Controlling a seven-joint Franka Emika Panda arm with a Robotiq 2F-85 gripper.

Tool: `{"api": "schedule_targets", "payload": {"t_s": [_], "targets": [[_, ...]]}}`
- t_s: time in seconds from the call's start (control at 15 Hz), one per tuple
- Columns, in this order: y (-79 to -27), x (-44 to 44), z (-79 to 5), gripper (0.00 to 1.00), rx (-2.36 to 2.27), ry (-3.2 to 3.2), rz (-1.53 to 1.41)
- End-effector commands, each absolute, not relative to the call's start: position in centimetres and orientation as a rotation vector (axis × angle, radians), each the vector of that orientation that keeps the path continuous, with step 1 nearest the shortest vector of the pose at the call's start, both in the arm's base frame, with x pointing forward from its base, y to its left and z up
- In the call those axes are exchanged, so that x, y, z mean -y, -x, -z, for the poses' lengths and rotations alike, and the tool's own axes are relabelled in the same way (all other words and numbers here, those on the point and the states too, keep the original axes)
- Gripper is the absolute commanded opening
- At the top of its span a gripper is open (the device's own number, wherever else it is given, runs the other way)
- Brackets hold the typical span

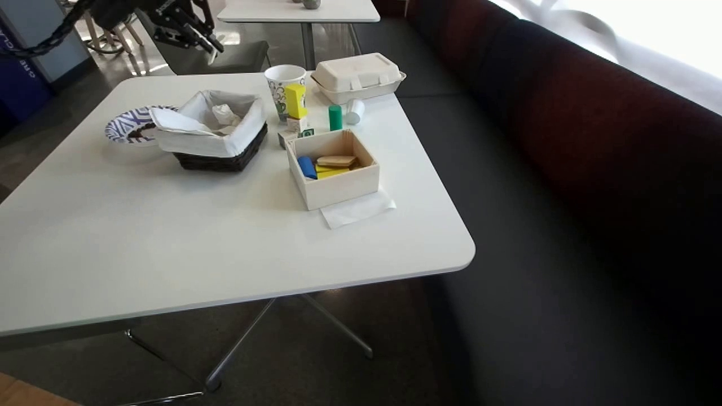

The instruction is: Use the white spoon to take out some of the contents in the bowl and place them in the coffee cup.

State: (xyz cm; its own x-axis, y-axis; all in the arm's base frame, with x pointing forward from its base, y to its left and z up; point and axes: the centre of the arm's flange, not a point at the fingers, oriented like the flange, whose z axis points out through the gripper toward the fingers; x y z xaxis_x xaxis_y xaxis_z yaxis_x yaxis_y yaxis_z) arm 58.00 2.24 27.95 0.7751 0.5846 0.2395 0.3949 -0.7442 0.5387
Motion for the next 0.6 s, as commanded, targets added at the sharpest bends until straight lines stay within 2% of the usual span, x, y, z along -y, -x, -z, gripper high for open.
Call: {"api": "schedule_targets", "payload": {"t_s": [0.0, 0.07, 0.13, 0.33, 0.4, 0.53], "targets": [[-55.3, -5.2, -27.1, 0.04, -0.926, -2.622, -0.574], [-56.6, -4.3, -26.8, 0.04, -0.84, -2.564, -0.583], [-56.2, -4.8, -26.5, 0.14, -0.86, -2.574, -0.582], [-56.6, -4.4, -26.8, 0.14, -0.848, -2.57, -0.59], [-56.0, -5.1, -26.2, 0.04, -0.876, -2.638, -0.52], [-54.4, -6.6, -24.4, 0.04, -0.94, -2.689, -0.406]]}}
